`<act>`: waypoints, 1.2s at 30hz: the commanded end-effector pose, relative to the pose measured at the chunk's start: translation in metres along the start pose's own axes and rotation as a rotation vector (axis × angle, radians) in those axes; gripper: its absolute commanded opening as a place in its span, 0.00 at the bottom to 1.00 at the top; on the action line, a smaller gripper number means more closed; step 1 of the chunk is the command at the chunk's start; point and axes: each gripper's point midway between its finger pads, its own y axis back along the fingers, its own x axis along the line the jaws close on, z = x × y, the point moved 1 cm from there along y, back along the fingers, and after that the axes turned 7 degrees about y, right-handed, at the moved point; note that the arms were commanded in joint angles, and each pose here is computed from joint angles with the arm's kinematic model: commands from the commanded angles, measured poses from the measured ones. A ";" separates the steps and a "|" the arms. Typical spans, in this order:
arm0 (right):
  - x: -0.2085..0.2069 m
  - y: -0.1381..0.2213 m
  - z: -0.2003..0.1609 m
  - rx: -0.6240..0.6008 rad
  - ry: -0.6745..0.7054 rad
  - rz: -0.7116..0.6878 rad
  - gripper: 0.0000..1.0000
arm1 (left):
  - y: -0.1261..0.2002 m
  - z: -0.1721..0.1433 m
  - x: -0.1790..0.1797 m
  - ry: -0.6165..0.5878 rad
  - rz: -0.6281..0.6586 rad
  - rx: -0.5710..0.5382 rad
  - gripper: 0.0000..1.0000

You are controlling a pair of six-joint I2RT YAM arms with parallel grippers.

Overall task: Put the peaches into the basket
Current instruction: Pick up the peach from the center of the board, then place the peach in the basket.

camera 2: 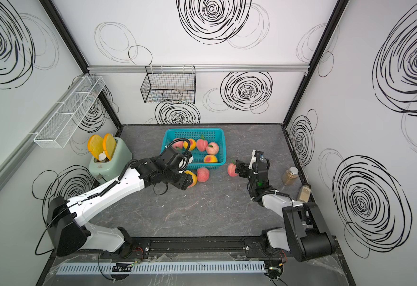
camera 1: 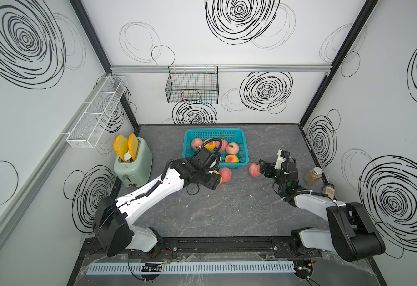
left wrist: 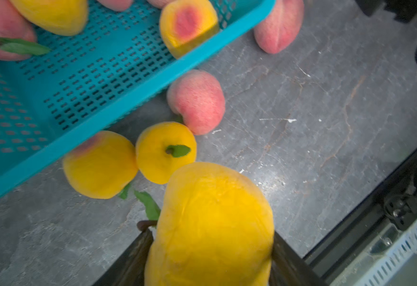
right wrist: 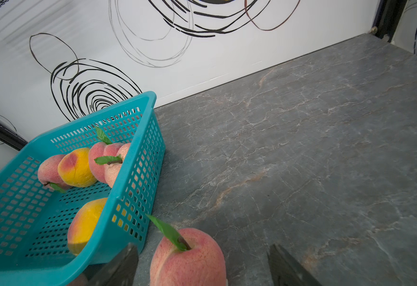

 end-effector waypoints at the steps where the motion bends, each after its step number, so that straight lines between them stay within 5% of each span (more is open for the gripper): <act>1: 0.004 0.001 0.003 -0.015 0.003 0.008 0.86 | 0.016 0.038 0.014 0.034 -0.010 -0.116 0.70; 17: 0.013 0.005 0.003 -0.031 -0.011 0.032 0.86 | -0.013 0.146 0.056 0.115 0.034 -0.310 0.71; 36: 0.012 0.002 -0.001 -0.021 -0.010 0.022 0.86 | -0.101 0.179 0.058 0.161 -0.004 -0.307 0.71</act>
